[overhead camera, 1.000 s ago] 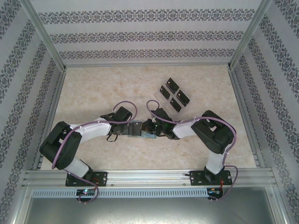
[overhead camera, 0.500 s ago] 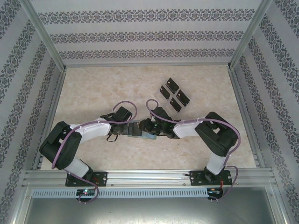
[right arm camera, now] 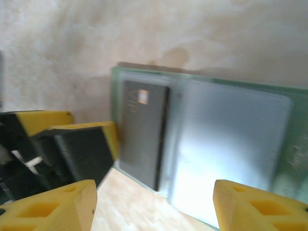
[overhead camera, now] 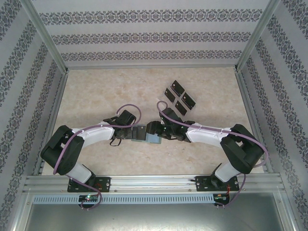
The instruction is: Put the credit cards into the card holder
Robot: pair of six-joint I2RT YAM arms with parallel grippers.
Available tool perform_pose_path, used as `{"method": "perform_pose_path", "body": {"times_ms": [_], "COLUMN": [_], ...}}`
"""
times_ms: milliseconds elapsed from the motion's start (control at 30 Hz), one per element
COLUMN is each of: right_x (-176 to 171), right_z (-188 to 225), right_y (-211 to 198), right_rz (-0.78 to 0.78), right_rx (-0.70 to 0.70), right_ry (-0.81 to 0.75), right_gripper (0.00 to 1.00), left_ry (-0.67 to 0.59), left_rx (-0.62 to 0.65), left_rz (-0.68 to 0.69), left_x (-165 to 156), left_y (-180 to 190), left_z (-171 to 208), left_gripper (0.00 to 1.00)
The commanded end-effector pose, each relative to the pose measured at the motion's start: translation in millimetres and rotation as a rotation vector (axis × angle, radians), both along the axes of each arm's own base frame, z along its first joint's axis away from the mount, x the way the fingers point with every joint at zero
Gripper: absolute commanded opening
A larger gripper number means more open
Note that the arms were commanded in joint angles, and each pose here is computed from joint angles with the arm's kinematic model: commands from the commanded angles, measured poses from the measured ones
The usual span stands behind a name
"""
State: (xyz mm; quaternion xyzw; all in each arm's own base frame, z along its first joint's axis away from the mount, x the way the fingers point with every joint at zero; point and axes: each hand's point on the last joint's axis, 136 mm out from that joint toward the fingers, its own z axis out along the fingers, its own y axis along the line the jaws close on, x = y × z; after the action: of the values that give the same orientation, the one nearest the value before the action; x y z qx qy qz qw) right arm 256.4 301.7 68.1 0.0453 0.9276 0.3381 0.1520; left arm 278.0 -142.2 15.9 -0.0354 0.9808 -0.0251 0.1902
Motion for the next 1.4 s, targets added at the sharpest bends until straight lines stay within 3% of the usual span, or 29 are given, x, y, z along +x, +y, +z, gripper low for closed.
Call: {"method": "perform_pose_path", "body": {"times_ms": [0,1033,1367], "right_x": [-5.0,3.3,13.2], "right_z": [-12.5,-47.9,-28.0], "right_y": [-10.8,7.8,41.7], "right_rz": [0.0,0.015,0.059], "right_rx": [-0.086,-0.175,-0.091], "right_ry": [0.005,0.075,0.042], "right_gripper": [0.65,0.64,0.64], "left_ry": [0.044,0.044,0.033], "left_rx": [-0.025,-0.058,-0.084], "left_rz": [0.004,0.006,0.015], "left_x": [-8.7,-13.4,-14.6], "left_y": [-0.3,-2.8,-4.4], "left_z": [-12.0,-17.7,-16.8], "left_gripper": [1.0,1.0,1.0]}}
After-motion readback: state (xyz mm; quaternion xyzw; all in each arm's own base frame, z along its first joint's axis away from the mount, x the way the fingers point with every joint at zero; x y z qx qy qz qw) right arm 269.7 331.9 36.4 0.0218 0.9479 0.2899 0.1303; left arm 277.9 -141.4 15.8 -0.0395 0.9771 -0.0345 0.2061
